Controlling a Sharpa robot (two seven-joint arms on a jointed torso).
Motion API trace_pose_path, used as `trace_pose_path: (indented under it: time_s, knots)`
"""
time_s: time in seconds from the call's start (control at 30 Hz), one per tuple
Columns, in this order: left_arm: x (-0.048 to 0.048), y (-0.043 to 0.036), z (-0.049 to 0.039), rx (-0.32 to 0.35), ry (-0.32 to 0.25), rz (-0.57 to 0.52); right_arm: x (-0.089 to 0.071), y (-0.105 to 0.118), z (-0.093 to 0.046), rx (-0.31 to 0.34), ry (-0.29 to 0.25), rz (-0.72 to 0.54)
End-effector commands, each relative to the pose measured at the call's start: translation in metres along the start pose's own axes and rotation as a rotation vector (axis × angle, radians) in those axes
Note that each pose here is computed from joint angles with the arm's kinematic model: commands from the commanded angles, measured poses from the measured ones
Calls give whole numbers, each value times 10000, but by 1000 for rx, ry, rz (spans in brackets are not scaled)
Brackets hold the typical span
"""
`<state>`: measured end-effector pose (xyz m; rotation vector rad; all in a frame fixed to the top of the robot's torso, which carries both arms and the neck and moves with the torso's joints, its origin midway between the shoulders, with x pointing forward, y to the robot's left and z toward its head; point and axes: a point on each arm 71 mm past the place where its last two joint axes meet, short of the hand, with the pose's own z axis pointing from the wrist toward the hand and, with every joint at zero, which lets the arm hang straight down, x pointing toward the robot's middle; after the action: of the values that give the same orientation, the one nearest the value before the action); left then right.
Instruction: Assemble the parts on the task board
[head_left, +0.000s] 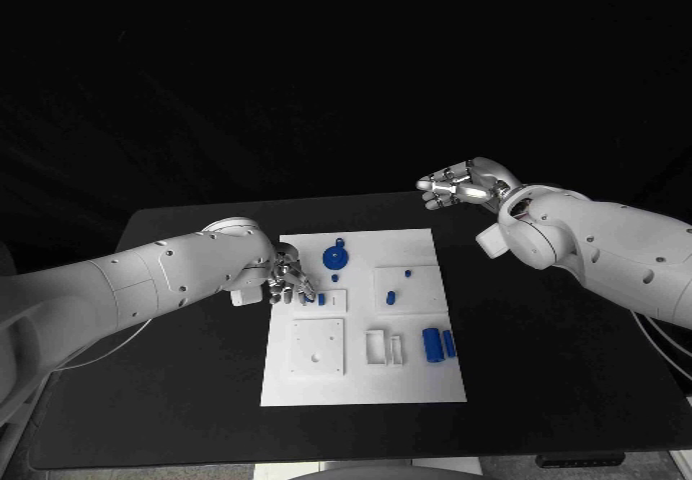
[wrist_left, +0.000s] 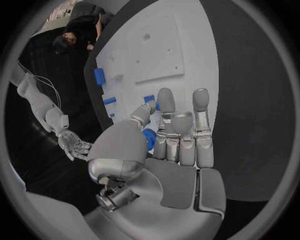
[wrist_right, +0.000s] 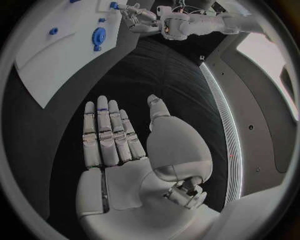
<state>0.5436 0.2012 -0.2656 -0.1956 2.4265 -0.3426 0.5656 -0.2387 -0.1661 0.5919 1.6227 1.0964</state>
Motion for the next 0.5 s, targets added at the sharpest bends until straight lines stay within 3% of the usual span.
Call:
trace_pose_path:
  time_s: [0.03, 0.5]
  knots:
    - [9, 2, -6, 9, 10, 1, 16, 5, -1, -6, 18, 2]
    - [4, 110, -30, -23, 24, 40, 11, 3, -4, -6, 17, 1]
